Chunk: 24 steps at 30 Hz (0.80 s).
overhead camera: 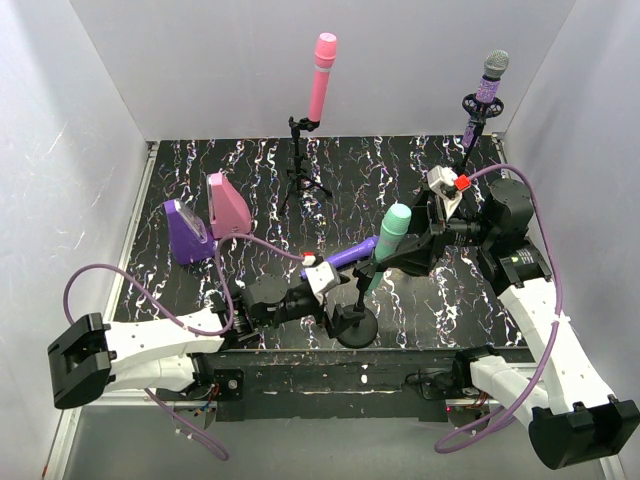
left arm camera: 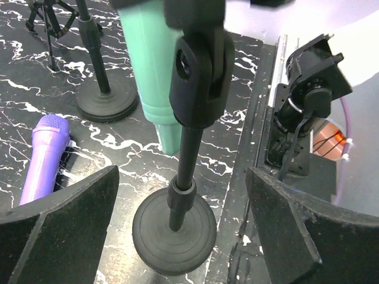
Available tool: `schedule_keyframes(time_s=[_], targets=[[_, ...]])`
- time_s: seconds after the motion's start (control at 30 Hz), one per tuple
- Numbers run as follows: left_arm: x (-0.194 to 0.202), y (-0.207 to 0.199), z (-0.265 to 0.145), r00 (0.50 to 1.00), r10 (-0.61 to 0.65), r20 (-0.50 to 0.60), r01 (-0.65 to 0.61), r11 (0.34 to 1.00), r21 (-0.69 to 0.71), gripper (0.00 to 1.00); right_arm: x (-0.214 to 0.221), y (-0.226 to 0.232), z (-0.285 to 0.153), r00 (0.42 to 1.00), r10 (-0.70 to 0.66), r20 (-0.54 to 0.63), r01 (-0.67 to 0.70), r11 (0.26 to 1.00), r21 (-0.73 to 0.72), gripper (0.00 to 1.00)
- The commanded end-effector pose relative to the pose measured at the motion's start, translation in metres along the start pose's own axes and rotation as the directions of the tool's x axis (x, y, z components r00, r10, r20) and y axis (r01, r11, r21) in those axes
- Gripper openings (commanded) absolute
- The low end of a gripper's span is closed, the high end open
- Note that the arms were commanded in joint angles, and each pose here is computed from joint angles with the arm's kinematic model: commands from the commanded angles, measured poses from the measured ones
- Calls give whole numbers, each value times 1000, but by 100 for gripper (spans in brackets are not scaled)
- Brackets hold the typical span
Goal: Attach the microphones to the stand
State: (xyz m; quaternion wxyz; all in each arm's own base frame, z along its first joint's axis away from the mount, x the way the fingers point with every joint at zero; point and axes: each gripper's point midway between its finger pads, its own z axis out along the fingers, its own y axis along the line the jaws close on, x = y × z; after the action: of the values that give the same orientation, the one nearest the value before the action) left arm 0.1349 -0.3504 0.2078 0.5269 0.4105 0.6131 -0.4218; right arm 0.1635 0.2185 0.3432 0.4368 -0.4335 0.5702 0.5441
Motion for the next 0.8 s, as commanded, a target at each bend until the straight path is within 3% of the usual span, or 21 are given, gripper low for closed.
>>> schedule_keyframes(time_s=[0.0, 0.13, 0.53, 0.77], targets=[[-22, 9, 8, 989, 70, 132, -60, 995, -81, 82, -4, 3, -1, 999, -46, 12, 47, 999, -16, 87], [-25, 13, 11, 987, 81, 136, -65, 991, -113, 68, -3, 2, -2, 999, -43, 13, 43, 999, -13, 87], [17, 15, 17, 999, 45, 27, -41, 991, -127, 59, -1, 1, -2, 999, -37, 15, 37, 999, -10, 87], [33, 15, 24, 999, 34, 20, -31, 992, -119, 58, -1, 0, -2, 999, -35, 14, 36, 999, -9, 88]])
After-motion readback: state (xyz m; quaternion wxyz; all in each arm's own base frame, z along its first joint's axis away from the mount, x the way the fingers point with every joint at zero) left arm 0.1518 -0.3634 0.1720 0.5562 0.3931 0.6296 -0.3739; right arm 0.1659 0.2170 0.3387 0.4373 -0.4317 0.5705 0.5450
